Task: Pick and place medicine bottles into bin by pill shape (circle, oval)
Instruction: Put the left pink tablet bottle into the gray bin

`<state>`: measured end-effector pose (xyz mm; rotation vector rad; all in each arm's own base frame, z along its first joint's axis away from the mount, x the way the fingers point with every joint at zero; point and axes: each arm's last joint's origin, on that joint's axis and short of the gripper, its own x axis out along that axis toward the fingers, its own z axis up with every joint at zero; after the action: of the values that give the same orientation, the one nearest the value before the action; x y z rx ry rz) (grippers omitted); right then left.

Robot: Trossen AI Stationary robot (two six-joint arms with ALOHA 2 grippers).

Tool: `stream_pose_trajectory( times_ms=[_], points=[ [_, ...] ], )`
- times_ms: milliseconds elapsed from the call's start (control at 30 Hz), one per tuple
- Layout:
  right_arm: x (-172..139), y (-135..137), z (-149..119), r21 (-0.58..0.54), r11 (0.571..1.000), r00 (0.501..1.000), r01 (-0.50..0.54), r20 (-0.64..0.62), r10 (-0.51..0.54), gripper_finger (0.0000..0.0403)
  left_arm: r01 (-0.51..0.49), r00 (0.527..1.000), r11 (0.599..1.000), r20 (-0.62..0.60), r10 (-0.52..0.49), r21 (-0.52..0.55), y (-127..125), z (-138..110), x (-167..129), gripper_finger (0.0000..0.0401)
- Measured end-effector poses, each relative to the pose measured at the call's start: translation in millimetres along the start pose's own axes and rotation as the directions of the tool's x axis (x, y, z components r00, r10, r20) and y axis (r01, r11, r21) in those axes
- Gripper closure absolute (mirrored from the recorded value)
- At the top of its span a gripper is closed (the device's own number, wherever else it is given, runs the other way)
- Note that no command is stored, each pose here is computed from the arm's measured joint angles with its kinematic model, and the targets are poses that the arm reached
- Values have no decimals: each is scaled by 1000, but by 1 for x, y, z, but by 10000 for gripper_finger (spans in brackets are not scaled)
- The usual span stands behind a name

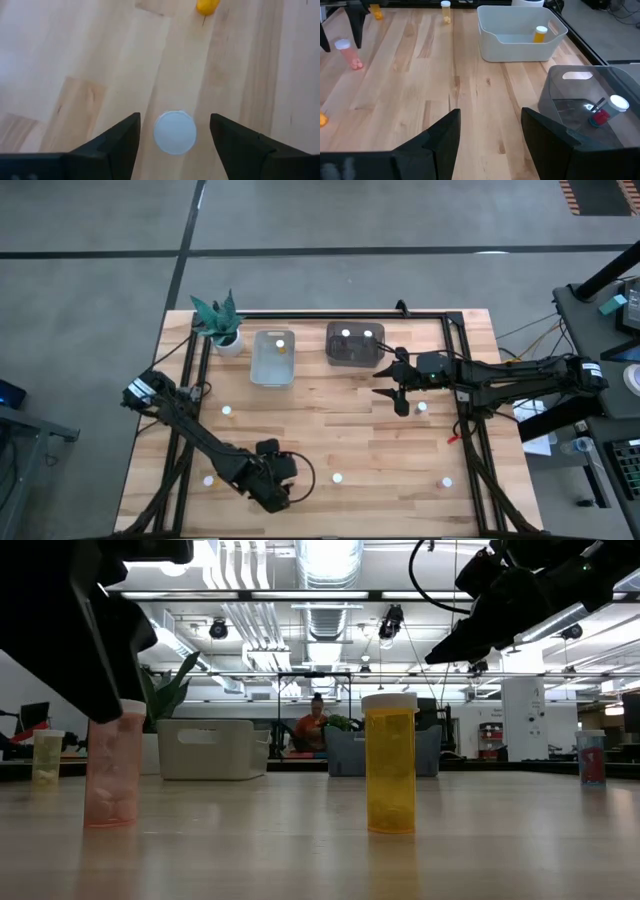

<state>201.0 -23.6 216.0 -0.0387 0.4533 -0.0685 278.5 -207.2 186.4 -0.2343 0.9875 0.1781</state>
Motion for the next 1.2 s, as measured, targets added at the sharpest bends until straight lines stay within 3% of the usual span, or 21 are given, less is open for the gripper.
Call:
stream_pose_trajectory(
  times_ms=[433,733,933,1200],
  points=[
    [0,0,0,4,1000,1000,0,-1,0,202,-5,1000,1000,-6,5,6,1,0,0,300],
    [0,0,-1,13,1000,1000,0,-3,0,202,6,1000,998,23,-7,59,10,19,-13,294],
    [0,0,-1,14,1000,1000,0,-4,0,202,-40,997,998,63,37,47,51,51,-43,292],
    [0,0,-1,16,1000,1000,0,-4,0,202,-176,968,984,178,177,-19,132,93,-85,291]
  ],
)
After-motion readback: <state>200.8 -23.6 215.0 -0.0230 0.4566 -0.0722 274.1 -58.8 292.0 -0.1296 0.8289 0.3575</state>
